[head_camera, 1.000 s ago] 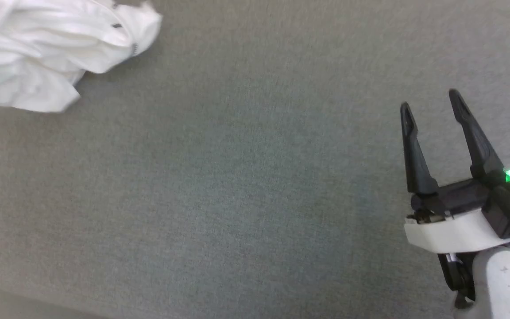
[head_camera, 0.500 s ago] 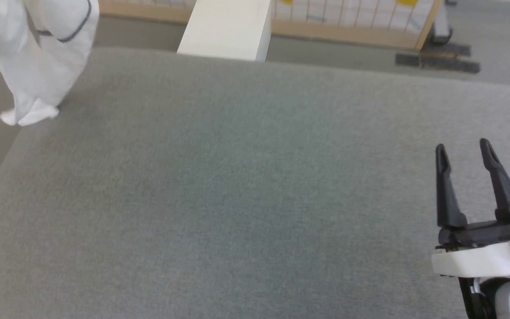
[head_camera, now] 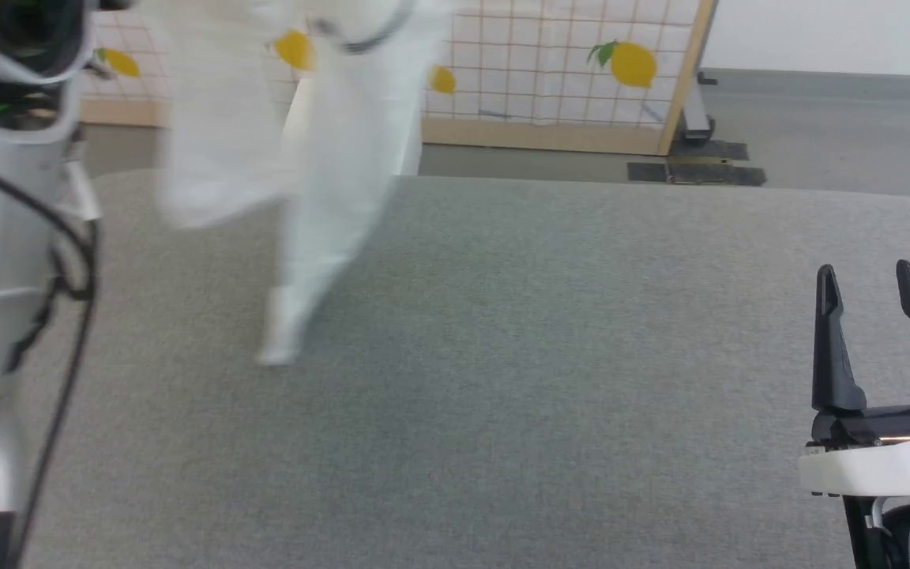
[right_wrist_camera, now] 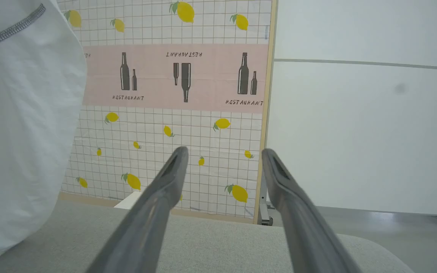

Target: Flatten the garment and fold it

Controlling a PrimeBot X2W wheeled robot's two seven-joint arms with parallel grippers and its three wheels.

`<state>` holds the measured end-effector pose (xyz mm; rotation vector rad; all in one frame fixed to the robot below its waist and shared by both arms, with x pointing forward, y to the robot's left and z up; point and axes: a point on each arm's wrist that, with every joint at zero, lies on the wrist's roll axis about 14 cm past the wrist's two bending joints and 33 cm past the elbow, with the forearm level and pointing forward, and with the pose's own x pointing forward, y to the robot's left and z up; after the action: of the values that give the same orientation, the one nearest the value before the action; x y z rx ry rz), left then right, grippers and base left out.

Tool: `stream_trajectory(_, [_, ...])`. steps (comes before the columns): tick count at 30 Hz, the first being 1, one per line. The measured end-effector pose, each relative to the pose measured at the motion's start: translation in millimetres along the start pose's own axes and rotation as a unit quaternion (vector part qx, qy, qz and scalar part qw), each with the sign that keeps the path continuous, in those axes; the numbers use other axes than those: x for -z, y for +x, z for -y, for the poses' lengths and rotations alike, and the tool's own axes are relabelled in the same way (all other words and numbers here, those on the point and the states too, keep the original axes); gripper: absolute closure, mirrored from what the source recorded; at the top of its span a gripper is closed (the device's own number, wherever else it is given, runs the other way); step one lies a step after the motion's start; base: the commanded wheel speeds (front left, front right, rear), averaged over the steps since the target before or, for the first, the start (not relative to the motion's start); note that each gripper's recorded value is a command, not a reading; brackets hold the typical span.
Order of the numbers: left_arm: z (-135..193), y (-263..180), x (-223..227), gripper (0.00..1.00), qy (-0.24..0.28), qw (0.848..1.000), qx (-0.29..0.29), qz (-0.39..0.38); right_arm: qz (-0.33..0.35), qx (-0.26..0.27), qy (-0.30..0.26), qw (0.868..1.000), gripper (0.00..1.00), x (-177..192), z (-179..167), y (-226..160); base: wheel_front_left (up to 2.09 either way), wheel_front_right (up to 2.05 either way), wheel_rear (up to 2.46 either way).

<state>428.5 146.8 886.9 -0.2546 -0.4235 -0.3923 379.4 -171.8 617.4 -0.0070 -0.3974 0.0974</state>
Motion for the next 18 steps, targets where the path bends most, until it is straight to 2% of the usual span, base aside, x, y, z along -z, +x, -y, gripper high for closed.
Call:
stream_trajectory(7, [69,20,-5,1.0,-0.079,0.994,0.066,0.031,0.004,0.03,-0.013,0.999,0.0,-6,21,-10,0.0,0.0,0.0])
stream_trajectory(11, [100,29,7,1.0,-0.117,0.988,0.098,0.023,0.006,0.046,-0.02,0.999,0.0,-9,32,-15,0.0,0.0,0.0])
stream_trajectory(15, [128,32,37,1.0,-0.143,0.982,0.127,-0.004,0.004,0.057,-0.024,0.998,0.0,-9,40,-19,0.0,0.0,0.0])
stream_trajectory(18, [132,26,87,1.0,-0.17,0.976,0.123,-0.052,-0.004,0.062,-0.024,0.998,0.0,-4,43,-22,0.0,0.0,0.0])
